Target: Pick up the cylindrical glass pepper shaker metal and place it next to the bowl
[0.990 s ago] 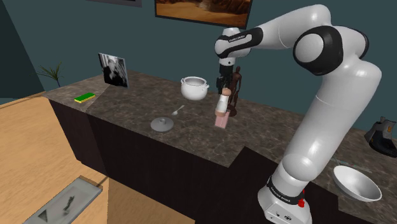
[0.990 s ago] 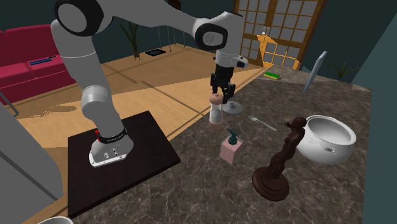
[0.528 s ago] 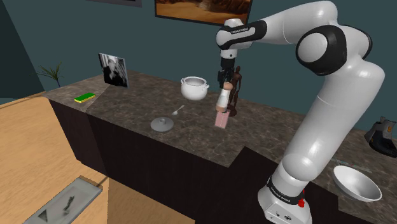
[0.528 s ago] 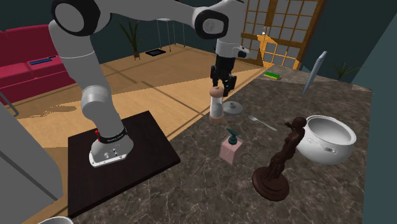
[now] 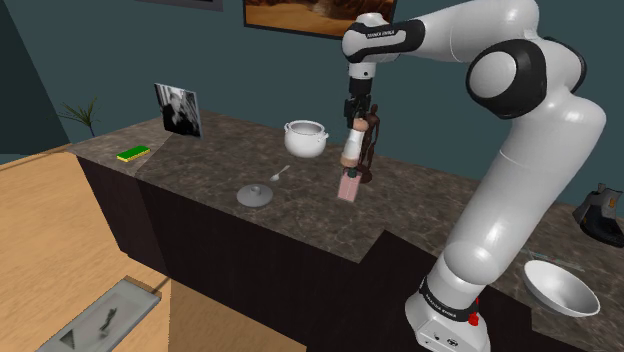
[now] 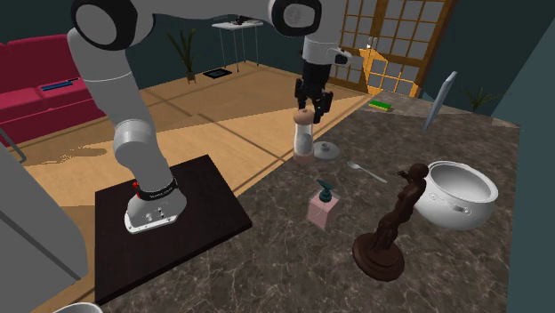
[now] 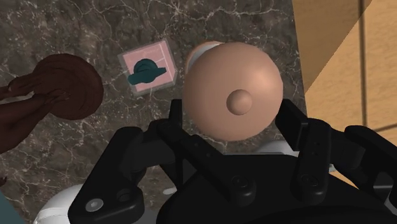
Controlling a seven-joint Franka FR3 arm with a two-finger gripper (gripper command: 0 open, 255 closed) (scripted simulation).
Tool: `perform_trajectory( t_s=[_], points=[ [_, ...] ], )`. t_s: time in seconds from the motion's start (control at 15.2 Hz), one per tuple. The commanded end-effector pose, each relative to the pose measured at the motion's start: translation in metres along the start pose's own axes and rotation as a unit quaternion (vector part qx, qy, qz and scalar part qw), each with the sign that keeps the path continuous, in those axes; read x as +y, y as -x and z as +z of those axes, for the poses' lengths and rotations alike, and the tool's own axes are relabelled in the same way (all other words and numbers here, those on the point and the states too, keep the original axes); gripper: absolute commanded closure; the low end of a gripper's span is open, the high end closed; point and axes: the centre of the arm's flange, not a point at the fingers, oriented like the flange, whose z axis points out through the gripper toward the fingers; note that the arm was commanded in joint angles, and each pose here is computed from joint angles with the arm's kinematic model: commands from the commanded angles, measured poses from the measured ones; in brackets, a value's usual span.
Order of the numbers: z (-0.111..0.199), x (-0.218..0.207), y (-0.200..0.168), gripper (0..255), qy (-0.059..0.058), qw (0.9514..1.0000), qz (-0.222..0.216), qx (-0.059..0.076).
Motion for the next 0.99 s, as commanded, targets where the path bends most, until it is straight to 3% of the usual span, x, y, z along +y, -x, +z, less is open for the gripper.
perform_trajectory(
  t_s=[0.0, 0.07, 0.92],
  points=[
    [-0.011, 0.0, 0.001, 255, 0.0, 1.0, 0.0, 0.0],
    [-0.014, 0.0, 0.002, 255, 0.0, 1.0, 0.0, 0.0],
    [0.0, 0.029, 0.17, 255, 0.0, 1.0, 0.0, 0.0]
  ],
)
